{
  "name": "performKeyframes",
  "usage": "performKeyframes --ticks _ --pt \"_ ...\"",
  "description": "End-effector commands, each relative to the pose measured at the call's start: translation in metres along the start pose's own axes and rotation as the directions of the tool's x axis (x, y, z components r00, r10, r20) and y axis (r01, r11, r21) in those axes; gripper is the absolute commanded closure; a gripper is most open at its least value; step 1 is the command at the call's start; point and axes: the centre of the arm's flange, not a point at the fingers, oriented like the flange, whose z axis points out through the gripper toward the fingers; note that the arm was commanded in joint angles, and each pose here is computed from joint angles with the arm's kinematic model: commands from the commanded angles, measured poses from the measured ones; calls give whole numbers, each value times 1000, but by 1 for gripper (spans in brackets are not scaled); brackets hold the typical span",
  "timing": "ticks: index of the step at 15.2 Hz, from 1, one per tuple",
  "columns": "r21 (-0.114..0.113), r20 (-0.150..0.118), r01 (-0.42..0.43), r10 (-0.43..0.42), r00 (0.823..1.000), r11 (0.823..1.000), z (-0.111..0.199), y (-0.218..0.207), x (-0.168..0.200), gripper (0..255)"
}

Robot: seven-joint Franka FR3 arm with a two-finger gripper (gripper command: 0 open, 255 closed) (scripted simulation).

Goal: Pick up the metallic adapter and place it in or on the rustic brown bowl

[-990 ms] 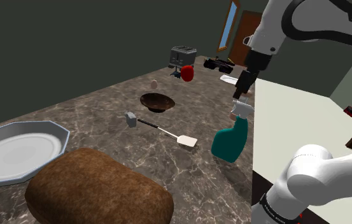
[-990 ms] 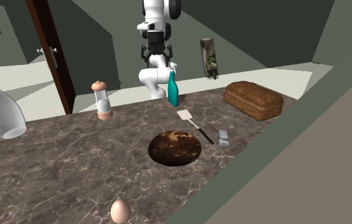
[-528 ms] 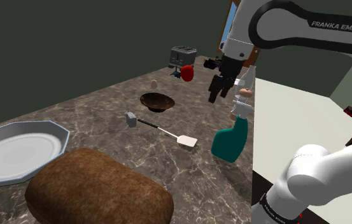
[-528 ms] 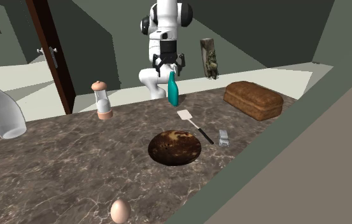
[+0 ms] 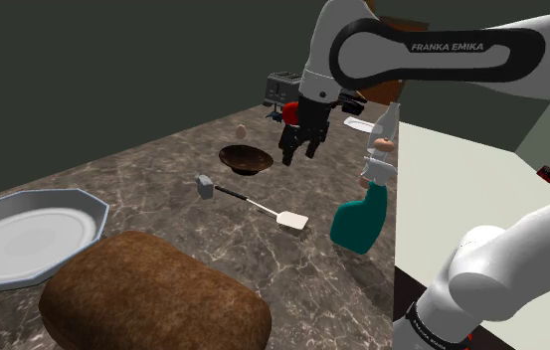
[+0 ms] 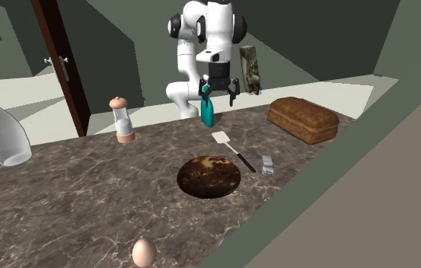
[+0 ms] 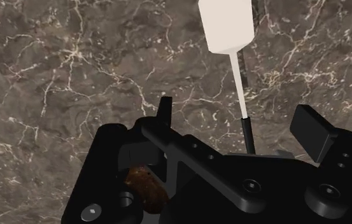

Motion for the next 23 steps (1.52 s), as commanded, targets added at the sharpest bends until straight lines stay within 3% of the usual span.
performKeyframes --ticks 1,19,23 --pt "2 1 -16 16 1000 1000 14 -17 20 0" --pt "3 11 -145 145 989 989 113 -140 198 0" --pt "3 11 -147 147 989 989 131 -142 201 0"
